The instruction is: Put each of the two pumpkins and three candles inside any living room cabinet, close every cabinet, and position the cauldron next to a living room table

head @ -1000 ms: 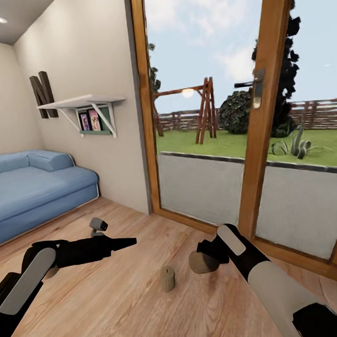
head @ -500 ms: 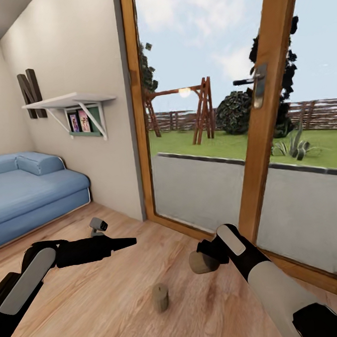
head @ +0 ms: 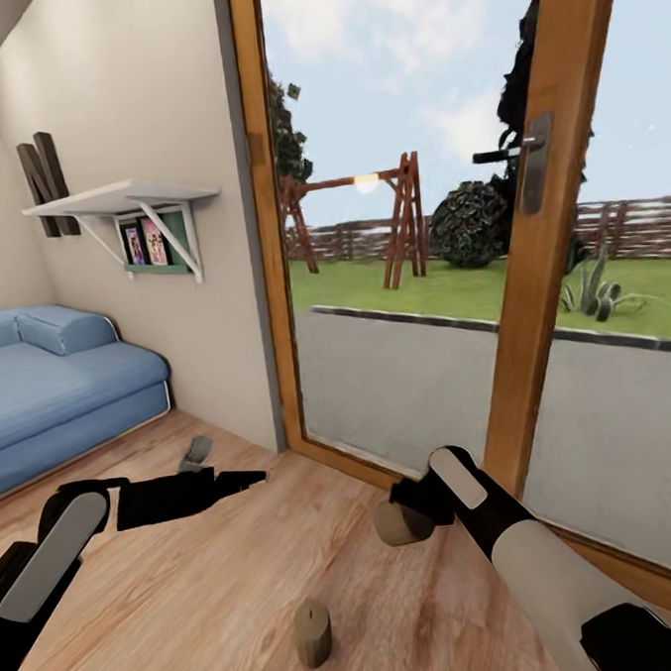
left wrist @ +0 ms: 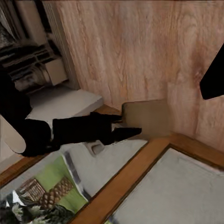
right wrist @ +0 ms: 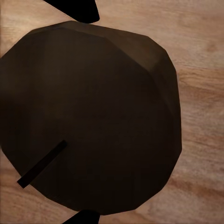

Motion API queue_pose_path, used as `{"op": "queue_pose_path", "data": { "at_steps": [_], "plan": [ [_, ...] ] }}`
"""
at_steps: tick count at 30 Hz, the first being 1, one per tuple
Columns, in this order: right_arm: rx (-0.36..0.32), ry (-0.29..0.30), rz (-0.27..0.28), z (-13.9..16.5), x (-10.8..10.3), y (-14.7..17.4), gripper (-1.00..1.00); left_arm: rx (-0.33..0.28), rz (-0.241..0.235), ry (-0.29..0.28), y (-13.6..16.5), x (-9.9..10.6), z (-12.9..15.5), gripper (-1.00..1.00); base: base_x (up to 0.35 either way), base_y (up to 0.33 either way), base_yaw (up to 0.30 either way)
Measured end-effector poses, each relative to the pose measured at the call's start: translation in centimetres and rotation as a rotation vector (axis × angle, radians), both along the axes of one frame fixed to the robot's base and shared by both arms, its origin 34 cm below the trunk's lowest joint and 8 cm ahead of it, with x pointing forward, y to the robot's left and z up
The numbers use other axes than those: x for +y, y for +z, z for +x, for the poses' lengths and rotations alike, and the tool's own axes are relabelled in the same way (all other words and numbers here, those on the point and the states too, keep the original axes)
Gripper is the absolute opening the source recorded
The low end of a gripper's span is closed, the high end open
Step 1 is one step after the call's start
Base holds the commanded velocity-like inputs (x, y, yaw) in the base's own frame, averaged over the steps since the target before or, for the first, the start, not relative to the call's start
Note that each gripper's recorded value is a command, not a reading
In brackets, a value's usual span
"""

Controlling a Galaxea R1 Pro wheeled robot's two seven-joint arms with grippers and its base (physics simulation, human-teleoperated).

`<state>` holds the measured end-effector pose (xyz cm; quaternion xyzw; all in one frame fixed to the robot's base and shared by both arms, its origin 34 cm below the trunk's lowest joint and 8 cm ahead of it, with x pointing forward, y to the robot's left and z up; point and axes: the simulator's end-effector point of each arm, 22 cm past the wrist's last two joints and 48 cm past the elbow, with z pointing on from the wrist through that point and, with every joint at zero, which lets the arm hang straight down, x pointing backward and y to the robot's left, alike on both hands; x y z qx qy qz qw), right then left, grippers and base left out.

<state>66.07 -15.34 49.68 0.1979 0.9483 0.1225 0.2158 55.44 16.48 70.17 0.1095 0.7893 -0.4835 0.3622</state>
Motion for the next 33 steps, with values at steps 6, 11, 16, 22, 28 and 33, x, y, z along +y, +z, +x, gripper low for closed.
{"op": "queue_pose_path", "data": {
  "at_steps": [6,11,16,22,28,33],
  "plan": [
    [0.0,0.008,0.001,-0.1,0.5,0.1,-1.0,0.141,0.177,0.308,-6.2,8.4,4.8,1.0,0.022,-0.006,0.0],
    [-0.001,0.02,-0.01,-0.1,0.8,0.0,-1.0,0.206,0.341,0.492,-9.1,13.6,6.3,1.0,0.003,-0.001,0.0],
    [-0.002,0.032,-0.027,-0.2,0.9,-0.1,-1.0,0.301,0.466,0.621,-11.8,15.4,7.7,1.0,0.0,0.0,0.0],
    [-0.001,0.034,-0.038,-0.3,0.8,-0.1,-1.0,0.388,0.505,0.664,-14.0,13.8,8.8,1.0,0.0,0.0,0.0],
    [-0.002,0.034,-0.043,-0.3,0.8,-0.1,-1.0,0.432,0.531,0.685,-16.1,13.4,10.2,1.0,0.0,0.0,0.0],
    [-0.062,0.069,-0.087,0.5,1.5,1.9,-1.0,0.442,0.531,0.62,-18.6,10.8,12.0,1.0,0.0,0.0,0.0]
  ]
}}
